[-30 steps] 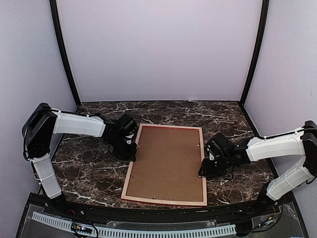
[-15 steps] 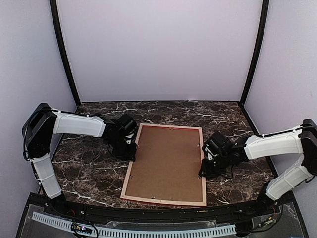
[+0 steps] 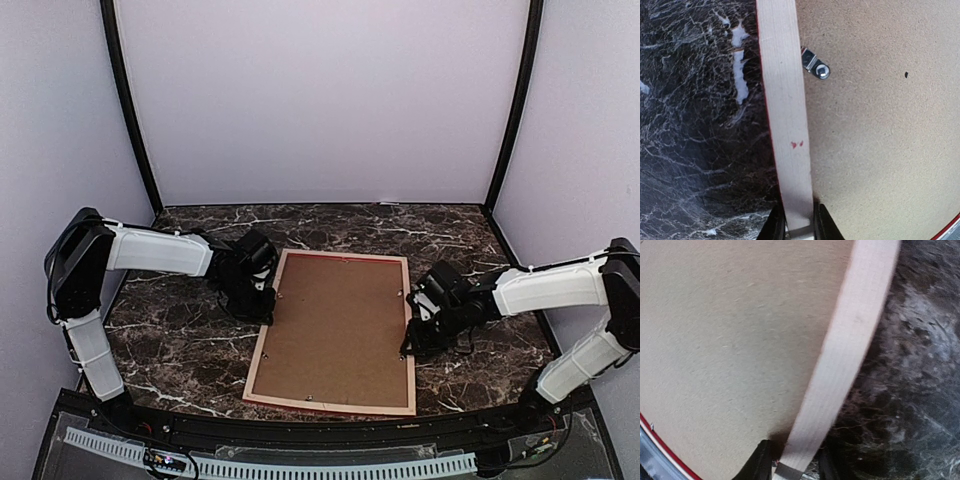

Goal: Put the photo into the frame
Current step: Press the fastener onto the backboard.

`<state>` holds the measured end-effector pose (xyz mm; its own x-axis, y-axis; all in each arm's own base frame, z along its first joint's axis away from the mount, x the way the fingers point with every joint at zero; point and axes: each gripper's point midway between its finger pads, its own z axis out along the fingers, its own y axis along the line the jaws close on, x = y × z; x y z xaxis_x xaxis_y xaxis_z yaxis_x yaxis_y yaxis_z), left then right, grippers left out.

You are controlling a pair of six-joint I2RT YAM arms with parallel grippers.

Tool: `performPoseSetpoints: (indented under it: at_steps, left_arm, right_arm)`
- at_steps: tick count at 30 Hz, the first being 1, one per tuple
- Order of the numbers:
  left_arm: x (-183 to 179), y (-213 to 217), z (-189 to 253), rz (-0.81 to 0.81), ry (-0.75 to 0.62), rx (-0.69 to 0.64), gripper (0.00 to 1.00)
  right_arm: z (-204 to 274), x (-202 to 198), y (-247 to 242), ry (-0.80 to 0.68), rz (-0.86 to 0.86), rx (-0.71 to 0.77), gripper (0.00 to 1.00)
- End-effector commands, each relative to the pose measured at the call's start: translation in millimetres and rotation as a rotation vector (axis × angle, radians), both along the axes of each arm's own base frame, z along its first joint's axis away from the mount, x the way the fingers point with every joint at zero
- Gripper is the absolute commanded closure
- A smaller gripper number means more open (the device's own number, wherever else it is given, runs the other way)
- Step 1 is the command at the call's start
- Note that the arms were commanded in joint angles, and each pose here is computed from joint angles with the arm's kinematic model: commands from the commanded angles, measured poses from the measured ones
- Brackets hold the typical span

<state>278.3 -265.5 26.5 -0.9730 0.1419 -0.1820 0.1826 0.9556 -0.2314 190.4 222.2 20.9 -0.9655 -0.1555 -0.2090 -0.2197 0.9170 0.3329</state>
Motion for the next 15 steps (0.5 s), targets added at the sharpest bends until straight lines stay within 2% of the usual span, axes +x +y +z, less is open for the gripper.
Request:
performPoseSetpoints:
  at_steps: [1, 3, 6, 15]
  left_arm:
    - [-14, 12, -10, -0.025, 0.025, 0.048, 0.86]
    - [-14, 13, -10, -0.024, 0.024, 0.049, 0.85]
    - [-14, 14, -10, -0.021, 0.021, 0.051, 0.85]
    - [-15, 15, -8, -0.018, 0.013, 0.053, 0.86]
  right_arm:
    - [-9, -14, -10, 0.090, 0.036, 0.022, 0.58]
    - [-4, -3, -12, 0.075, 0.003, 0.036, 0.50]
    - [1, 13, -15, 0.047, -0.026, 0.033, 0.43]
    - [22, 91, -35, -0.109, -0.181, -0.036, 0.36]
